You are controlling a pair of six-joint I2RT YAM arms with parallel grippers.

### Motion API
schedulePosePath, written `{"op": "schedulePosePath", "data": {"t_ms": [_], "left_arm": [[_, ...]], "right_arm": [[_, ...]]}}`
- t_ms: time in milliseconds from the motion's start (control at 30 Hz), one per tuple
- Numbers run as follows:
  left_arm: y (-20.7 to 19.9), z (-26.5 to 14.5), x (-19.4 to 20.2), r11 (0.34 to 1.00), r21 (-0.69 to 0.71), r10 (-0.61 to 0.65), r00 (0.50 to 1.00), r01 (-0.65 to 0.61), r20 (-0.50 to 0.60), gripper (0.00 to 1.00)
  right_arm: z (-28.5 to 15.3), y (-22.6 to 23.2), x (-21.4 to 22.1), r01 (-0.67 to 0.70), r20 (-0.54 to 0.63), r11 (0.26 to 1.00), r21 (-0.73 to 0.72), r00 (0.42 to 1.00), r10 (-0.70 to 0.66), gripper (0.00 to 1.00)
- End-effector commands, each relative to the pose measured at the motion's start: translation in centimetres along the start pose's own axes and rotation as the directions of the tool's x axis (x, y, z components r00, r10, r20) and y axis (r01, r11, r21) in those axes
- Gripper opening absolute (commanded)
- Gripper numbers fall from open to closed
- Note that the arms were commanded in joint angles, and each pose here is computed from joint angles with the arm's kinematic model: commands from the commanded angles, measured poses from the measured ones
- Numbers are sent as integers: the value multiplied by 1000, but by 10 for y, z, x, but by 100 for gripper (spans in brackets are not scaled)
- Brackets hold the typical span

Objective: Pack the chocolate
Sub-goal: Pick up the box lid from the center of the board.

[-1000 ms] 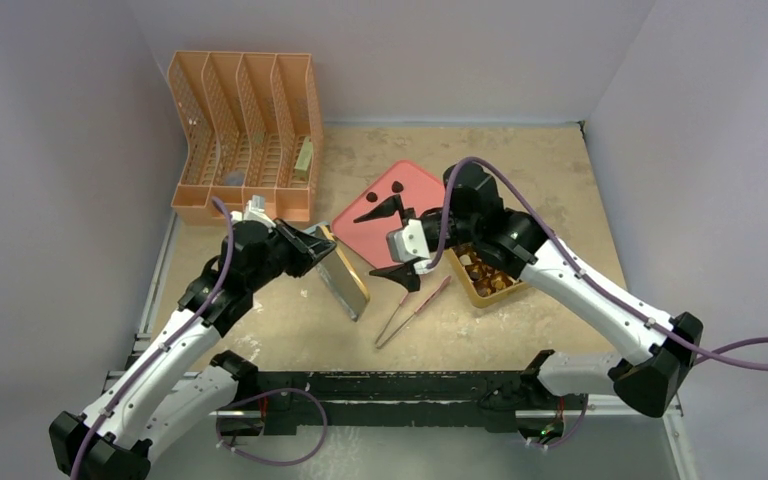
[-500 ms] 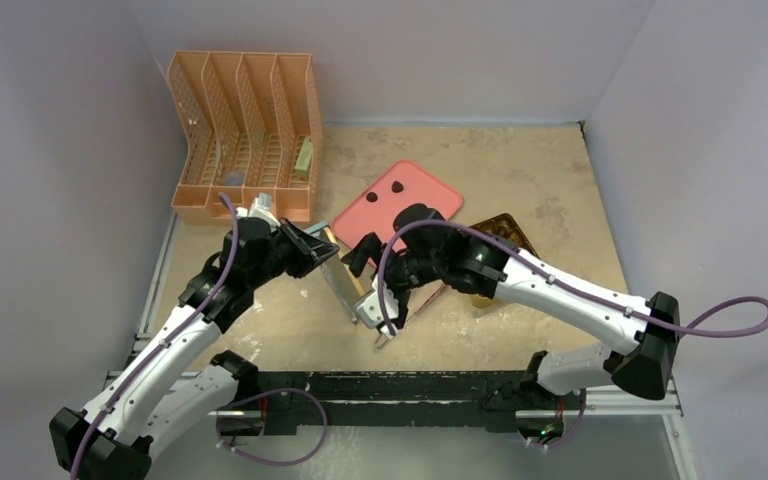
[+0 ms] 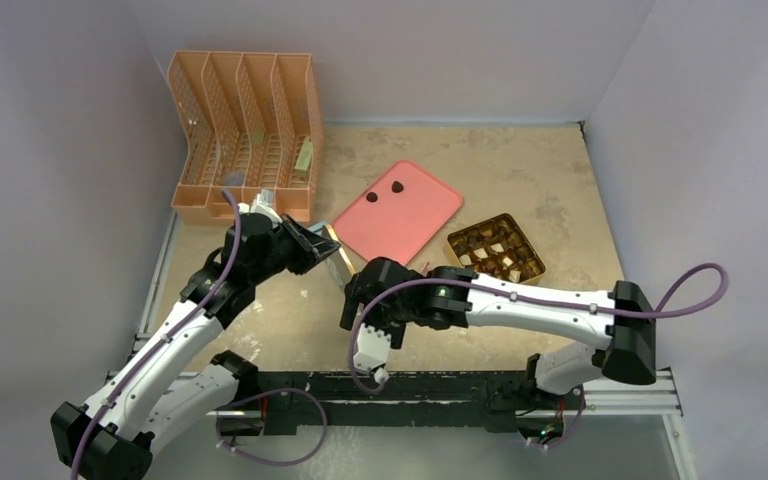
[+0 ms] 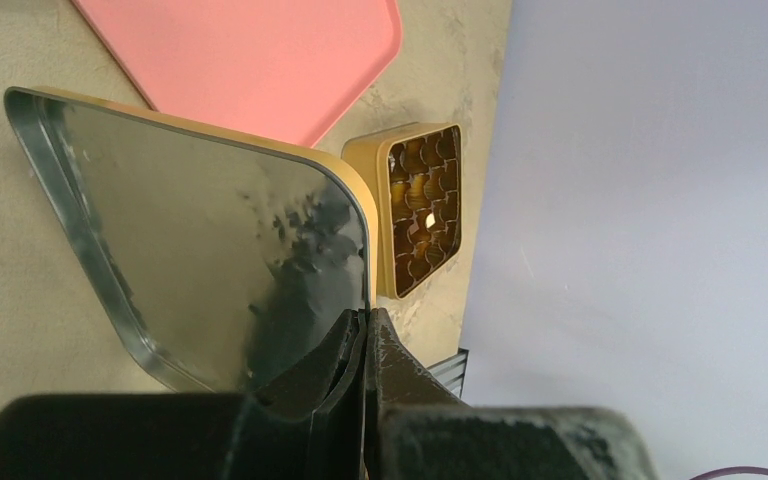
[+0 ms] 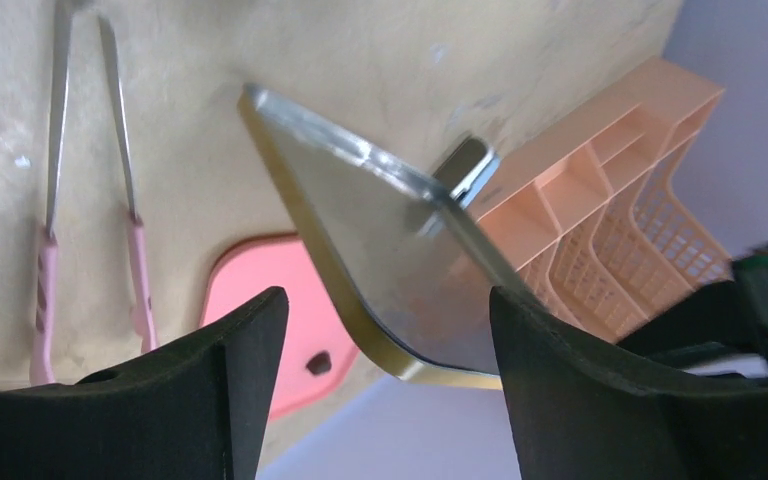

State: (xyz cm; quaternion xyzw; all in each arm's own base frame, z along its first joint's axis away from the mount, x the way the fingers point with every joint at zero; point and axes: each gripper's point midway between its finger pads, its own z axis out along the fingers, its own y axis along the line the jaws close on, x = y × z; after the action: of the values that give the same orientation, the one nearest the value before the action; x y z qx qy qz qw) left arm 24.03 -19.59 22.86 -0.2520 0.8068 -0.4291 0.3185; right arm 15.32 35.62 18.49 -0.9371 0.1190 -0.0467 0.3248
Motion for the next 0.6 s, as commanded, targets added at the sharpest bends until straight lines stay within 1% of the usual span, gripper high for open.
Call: {"op": "schedulePosePath", "data": {"t_ms": [0, 67, 100, 200, 267, 300, 333, 433, 467, 500, 567], "left_arm": [[-24, -6, -4, 996, 82, 22, 1000, -23, 8, 0], [-25, -6, -2, 995, 92, 22, 1000, -21, -5, 0], [-24, -5, 0, 996, 92, 18, 1000, -17, -12, 0], [-24, -6, 2, 995, 100, 17, 1000, -14, -24, 0], [-26, -8, 3, 994, 105, 20, 999, -16, -32, 0], [-28, -9, 3, 994, 112, 24, 999, -20, -34, 0], [-31, -11, 3, 992, 119, 35, 999, -31, -35, 0], [-38, -21, -3, 990, 117, 82, 997, -80, -7, 0], [-42, -26, -5, 987, 124, 98, 995, -98, 5, 1], [-48, -31, -8, 983, 139, 115, 993, -116, 19, 5], [-61, -42, -17, 974, 158, 155, 986, -162, 60, 13]], "right_arm": [[3, 0, 28, 136, -195, 988, -71, 970, -148, 76], [6, -2, 33, 170, -231, 981, -93, 955, -187, 75], [7, -3, 34, 176, -239, 980, -98, 951, -194, 73], [11, -8, 34, 183, -242, 979, -93, 950, -200, 64], [12, -12, 34, 188, -249, 980, -70, 948, -200, 55], [13, -14, 35, 188, -253, 980, -62, 947, -198, 48], [12, -19, 34, 191, -255, 981, -45, 947, -196, 37], [11, -26, 29, 160, -244, 987, 20, 958, -150, 12], [11, -25, 26, 149, -234, 988, 32, 962, -138, 7], [10, -26, 24, 133, -227, 990, 53, 967, -117, 4], [10, -28, 20, 85, -212, 992, 92, 975, -64, 1]]}}
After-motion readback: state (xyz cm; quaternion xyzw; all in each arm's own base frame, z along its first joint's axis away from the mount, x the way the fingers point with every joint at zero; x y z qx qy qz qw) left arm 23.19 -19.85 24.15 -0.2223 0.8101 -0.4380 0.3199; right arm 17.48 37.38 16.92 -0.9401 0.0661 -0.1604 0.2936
